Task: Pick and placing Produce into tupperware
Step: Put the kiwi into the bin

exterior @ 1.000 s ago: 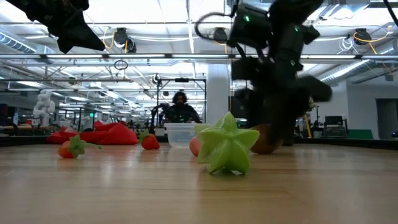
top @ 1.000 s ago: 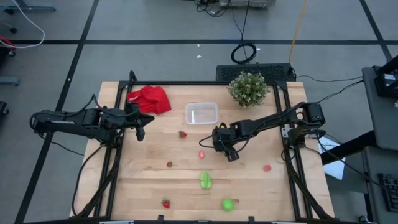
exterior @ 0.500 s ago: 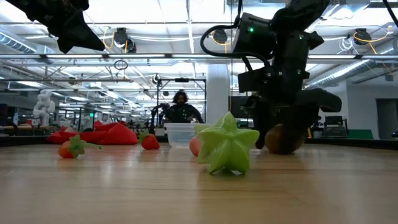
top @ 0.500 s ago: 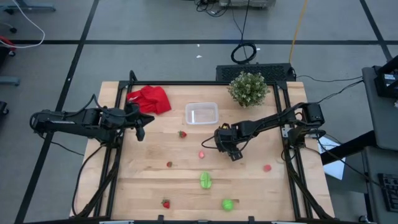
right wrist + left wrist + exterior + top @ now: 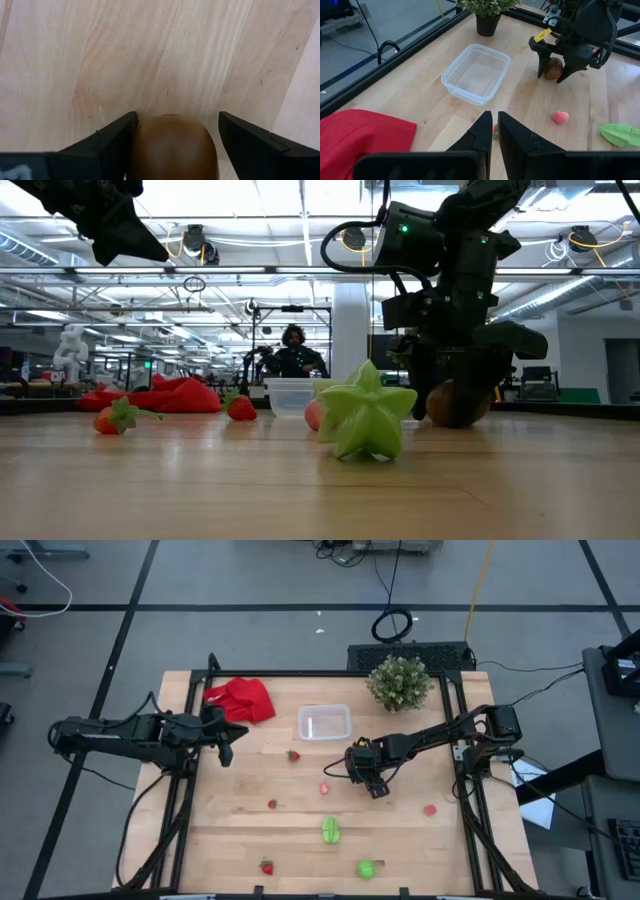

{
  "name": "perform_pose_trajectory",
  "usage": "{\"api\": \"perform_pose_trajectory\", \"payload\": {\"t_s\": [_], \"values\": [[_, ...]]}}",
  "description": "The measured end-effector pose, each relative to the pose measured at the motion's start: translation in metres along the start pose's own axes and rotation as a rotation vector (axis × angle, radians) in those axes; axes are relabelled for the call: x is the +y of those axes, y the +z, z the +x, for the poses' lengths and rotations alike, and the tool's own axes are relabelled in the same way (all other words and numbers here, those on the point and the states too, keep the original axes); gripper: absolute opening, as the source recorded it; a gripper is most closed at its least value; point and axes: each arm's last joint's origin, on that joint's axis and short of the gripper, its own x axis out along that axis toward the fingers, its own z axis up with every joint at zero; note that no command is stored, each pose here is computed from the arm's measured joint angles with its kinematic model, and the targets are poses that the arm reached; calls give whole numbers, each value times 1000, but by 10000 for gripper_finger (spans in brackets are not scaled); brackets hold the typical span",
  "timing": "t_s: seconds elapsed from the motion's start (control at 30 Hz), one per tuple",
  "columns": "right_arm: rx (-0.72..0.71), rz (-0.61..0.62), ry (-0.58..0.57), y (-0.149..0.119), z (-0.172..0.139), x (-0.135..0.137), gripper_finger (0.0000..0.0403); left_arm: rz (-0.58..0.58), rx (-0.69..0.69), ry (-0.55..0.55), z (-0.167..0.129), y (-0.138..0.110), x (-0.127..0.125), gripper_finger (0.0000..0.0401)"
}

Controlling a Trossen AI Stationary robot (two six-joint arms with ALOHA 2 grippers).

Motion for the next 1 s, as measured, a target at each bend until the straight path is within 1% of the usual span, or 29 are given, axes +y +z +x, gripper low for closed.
{"api": "perform_pose_trajectory", "payload": {"t_s": [0.3, 0.6, 1.0], "values": [[31, 24, 11, -3, -2, 2, 277, 10, 1, 0, 0, 0, 0, 33], [25, 52, 13, -5, -10, 2, 277, 11, 0, 0, 0, 0, 0, 33], [30, 54, 11, -5, -10, 2, 277, 13, 0, 0, 0, 0, 0, 33]]}}
